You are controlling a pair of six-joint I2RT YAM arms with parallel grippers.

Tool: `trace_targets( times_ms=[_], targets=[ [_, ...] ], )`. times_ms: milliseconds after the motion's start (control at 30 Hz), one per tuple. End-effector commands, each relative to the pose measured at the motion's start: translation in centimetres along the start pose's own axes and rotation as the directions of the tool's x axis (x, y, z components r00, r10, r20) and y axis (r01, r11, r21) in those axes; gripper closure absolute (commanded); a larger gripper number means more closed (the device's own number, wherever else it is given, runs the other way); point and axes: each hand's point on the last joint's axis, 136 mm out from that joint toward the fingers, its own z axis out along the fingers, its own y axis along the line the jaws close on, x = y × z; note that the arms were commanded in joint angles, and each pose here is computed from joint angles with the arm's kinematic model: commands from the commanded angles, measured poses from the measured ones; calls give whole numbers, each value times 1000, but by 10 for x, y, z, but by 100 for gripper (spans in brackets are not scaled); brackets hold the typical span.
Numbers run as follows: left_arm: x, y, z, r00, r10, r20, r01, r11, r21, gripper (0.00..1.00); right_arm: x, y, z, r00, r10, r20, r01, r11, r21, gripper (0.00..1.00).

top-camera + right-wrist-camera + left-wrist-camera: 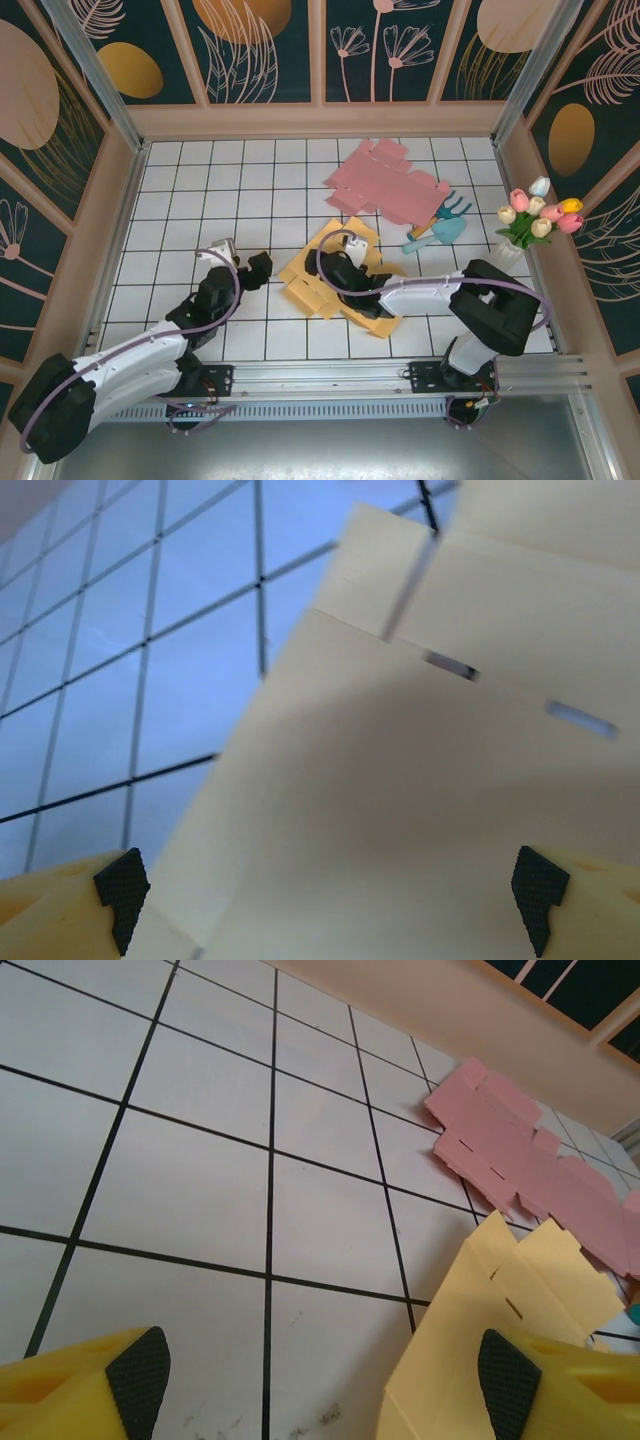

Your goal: Fold the paper box

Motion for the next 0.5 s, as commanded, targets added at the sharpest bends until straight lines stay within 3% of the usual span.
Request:
trace_targets(
  times_ms=[0, 233, 467],
  targets=[
    [14, 4, -7, 998, -46, -41, 47, 999, 27, 19, -27, 17, -20, 992, -115, 47, 116, 993, 0, 2],
    [43, 5, -19, 988, -111, -112, 120, 990, 79, 21, -43, 4, -68, 958, -285, 39, 285, 958, 22, 2],
    [57, -24, -28, 973, -129, -193, 157, 978, 136, 15, -49, -22, -90, 945, -326, 9, 324, 942, 84, 2]
  ],
)
